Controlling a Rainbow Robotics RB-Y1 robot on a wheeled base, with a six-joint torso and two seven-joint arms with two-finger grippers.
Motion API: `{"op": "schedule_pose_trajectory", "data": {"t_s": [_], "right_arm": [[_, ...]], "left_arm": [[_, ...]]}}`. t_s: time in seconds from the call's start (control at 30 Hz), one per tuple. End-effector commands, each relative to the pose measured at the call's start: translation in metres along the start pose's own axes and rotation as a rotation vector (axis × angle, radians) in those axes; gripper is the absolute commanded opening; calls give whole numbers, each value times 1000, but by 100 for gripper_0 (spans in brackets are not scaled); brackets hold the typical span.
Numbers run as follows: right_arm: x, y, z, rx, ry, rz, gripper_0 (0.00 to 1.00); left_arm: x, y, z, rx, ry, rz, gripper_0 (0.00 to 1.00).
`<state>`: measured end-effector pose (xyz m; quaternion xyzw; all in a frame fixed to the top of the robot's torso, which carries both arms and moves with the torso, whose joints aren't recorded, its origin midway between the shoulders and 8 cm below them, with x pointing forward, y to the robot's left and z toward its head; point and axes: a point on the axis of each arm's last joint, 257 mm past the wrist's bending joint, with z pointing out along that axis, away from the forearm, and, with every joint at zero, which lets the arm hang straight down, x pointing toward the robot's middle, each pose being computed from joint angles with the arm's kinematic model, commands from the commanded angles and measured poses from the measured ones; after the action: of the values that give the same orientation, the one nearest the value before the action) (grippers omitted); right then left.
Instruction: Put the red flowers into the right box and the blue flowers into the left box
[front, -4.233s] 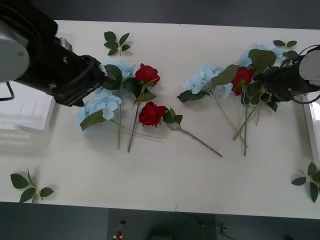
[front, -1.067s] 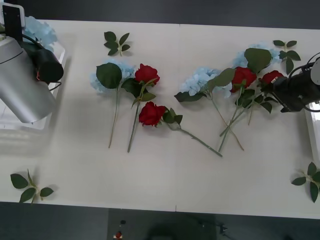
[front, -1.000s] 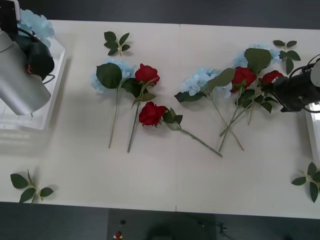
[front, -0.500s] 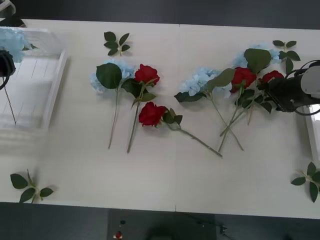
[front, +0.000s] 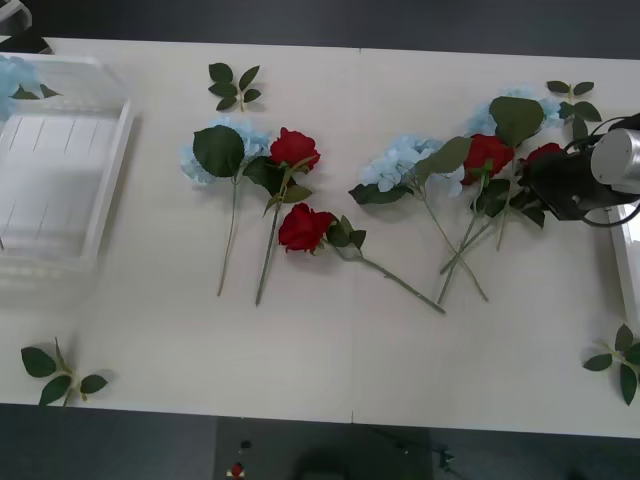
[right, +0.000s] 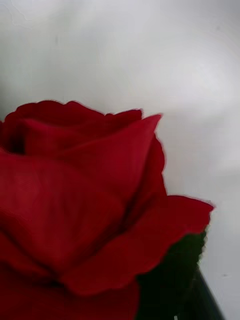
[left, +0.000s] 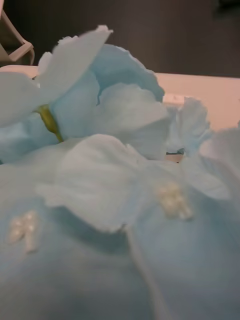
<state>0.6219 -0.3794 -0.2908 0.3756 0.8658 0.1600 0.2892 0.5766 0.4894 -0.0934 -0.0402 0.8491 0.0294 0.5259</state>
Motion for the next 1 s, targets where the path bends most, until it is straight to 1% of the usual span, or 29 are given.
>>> {"op": "schedule_pose_trajectory", "data": {"t_s": [0.03, 0.17, 0.27, 0.37, 0.5, 0.53, 0.57, 0.63, 0.67, 0.7, 0.73, 0.8, 0.87, 1.0], "right_arm": [[-5, 26, -5, -36, -15, -43, 0], [-5, 28, -5, -39, -15, -45, 0], [-5, 27, -5, -38, -15, -45, 0], [-5, 30, -6, -43, -16, -55, 0], [-18, 38, -18, -48, -25, -93, 0], [-25, 39, -27, -43, -29, -116, 0], [-31, 41, -35, -39, -31, -143, 0], [-43, 43, -52, -25, -31, -218, 0], [-53, 41, -64, -10, -35, -263, 0], [-57, 40, -70, -2, -35, -287, 0], [-66, 37, -81, 13, -38, -331, 0], [-82, 28, -101, 44, -46, -416, 0], [-95, 18, -118, 75, -56, -487, 0], [-134, -18, -158, 180, -84, -652, 0]], "left_arm": [[-47, 14, -17, -8, -88, -11, 0], [-63, 25, -25, -19, -112, -38, 0], [-66, 32, -25, -28, -92, -52, 0], [-64, 38, -23, -37, -85, -35, 0], [-62, 44, -21, -44, -79, -29, 0], [-62, 45, -21, -46, -79, -24, 2], [-62, 46, -21, -48, -78, -24, 17], [-63, 46, -21, -47, -83, -25, 59], [-64, 46, -21, -48, -84, -24, 73], [-65, 46, -21, -48, -85, -21, 78], [-65, 46, -21, -49, -85, -21, 85], [-66, 46, -21, -48, -86, -19, 95], [-65, 45, -21, -45, -85, -16, 100], [-67, 28, -27, -9, -65, -3, 100]]}}
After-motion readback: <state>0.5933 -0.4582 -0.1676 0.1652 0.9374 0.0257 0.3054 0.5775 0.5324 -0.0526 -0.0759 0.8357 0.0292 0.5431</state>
